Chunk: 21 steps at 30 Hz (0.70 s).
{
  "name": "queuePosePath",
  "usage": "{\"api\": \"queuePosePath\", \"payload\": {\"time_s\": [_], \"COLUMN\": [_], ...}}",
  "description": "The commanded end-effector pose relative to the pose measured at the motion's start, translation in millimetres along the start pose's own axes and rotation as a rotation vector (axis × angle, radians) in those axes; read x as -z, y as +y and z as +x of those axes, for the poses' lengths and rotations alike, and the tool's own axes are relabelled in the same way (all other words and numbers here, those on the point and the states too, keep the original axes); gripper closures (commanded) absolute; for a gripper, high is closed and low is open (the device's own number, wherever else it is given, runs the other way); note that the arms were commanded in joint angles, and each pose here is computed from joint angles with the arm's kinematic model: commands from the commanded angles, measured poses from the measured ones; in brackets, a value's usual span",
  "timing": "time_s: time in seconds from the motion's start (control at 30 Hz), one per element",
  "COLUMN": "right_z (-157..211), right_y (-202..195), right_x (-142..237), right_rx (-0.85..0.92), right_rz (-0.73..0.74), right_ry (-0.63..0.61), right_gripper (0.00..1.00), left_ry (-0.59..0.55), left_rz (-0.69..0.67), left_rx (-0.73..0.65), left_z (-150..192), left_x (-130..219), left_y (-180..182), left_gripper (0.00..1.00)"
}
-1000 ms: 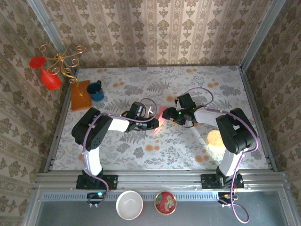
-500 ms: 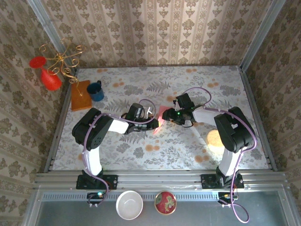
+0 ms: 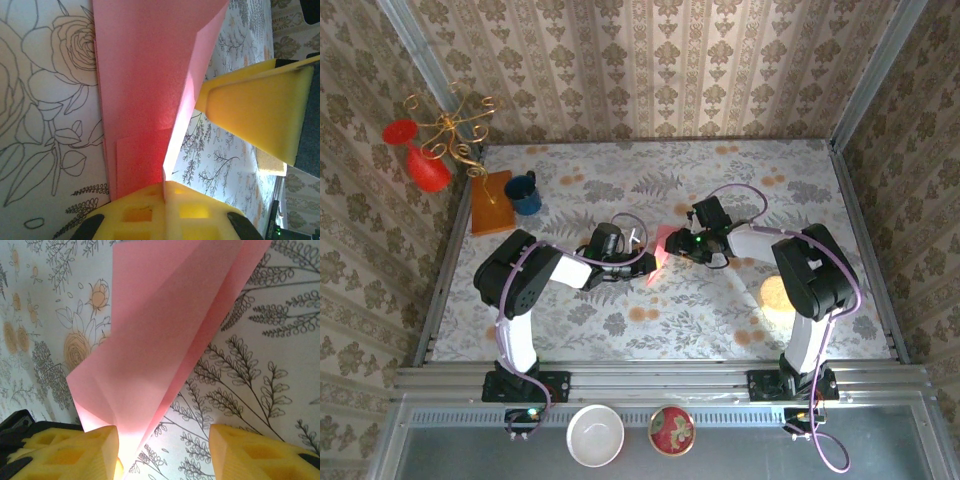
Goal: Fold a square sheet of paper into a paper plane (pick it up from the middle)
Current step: Fold the wing for the fifth time at the center of the table.
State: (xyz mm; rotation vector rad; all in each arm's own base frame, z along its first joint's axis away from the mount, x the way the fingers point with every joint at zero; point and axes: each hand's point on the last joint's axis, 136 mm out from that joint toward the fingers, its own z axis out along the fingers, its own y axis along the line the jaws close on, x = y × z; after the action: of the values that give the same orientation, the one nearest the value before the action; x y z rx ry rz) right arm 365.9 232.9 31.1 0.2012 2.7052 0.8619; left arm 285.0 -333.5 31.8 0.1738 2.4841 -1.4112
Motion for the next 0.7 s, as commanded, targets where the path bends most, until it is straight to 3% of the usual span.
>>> {"api": "queuePosePath", "payload": {"time_s": [0.0,0.4,0.67], "right_z": [-4.9,5.9,14.9], "right_y": [-5.0,-36.6,-47.1], "right_x": [-6.0,-23.1,-36.1], "right_rx": [0.004,0.008,0.046], "right_rz": [0.028,0.279,0.376], "right_ry": [0.000,0.050,0.066], "right_gripper": [0.47,0.48,0.50], "left_ry": [0.010,0.040,0.033], "left_rz": [0.001,0.008,0.003], "left_rx": [0.033,0.059,0.055], "left_z": [4.0,11.8,11.1], "left_x": [-1.4,-2.8,-0.1], "left_y": [7.7,11.7,10.0], "left_gripper": [0.94,0.93,0.88]}}
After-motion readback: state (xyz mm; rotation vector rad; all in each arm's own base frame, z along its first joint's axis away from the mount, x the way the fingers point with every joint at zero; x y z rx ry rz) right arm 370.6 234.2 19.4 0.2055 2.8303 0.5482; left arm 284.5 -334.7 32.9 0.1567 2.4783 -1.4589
